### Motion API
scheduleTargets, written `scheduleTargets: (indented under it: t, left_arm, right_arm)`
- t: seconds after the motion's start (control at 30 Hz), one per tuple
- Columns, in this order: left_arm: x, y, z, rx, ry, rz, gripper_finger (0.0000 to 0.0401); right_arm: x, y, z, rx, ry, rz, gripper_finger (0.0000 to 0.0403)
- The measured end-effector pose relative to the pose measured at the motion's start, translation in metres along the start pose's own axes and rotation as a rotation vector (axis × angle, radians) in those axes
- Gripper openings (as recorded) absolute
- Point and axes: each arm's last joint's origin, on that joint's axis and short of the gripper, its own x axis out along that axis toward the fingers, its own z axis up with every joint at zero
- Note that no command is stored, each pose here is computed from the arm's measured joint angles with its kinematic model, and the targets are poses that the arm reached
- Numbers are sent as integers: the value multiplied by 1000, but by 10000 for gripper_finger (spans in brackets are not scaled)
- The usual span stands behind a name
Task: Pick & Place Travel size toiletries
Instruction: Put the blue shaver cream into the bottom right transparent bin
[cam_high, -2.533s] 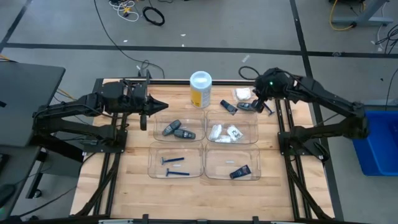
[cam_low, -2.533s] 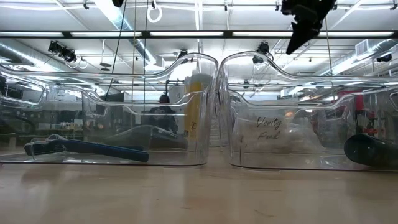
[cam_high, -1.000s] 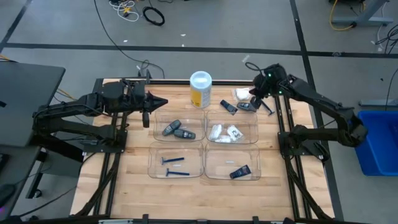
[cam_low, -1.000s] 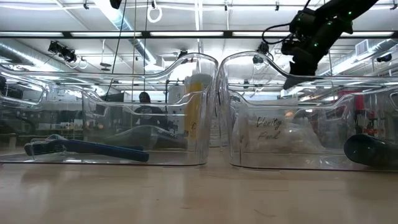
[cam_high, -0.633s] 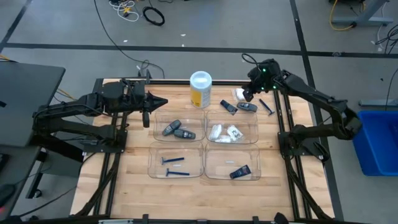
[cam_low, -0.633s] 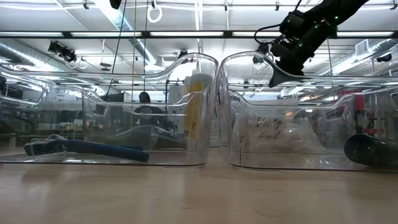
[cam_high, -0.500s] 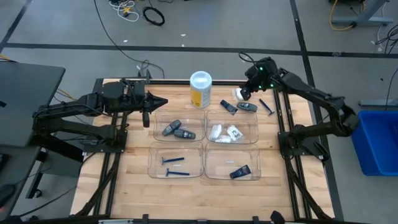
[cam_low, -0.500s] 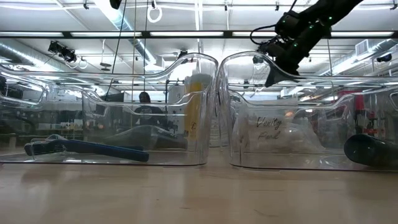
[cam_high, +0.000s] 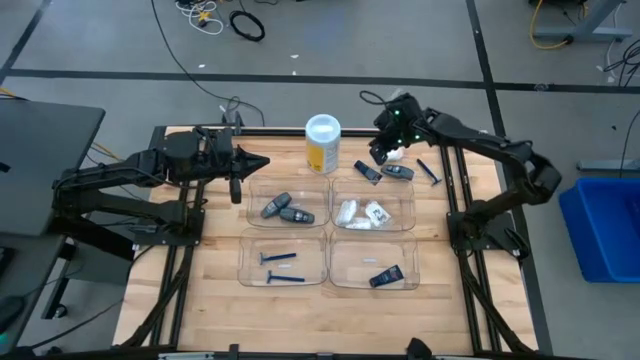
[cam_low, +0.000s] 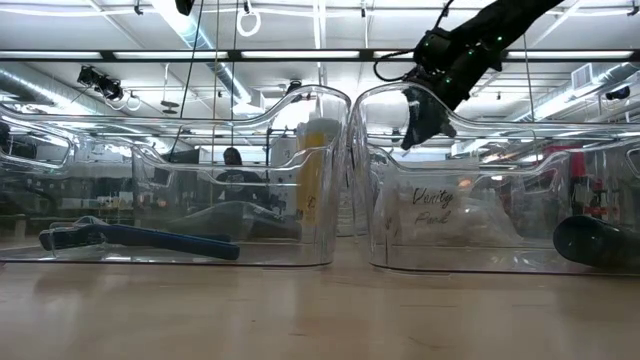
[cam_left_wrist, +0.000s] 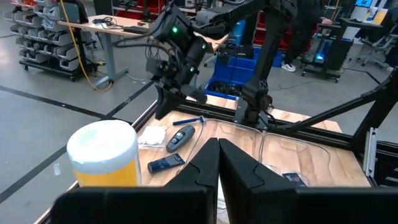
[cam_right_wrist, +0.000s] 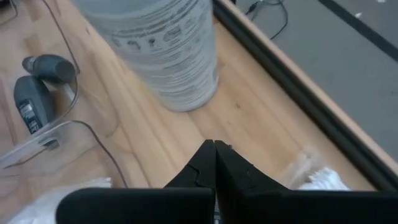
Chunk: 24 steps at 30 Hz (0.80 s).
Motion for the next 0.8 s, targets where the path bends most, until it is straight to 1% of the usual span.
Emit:
scheduleTargets:
  t: [0.23,0.4,0.57,0.67,0.8]
  left_arm:
    - [0,0,0,0,0,0,5]
    - [0,0,0,0,0,0,15]
    - [0,0,0,0,0,0,8]
    - [0,0,0,-1,0,0,5]
    - [0,0,0,-3,0,0,14]
  right_arm:
    - [21,8,1,56,12,16,0]
    - [29,12,3,72,1,26,0]
    - [38,9,2,112,5,-20,2]
    - [44,8,1,113,18,-32,17]
    - [52,6,-2,76,46,-27,55]
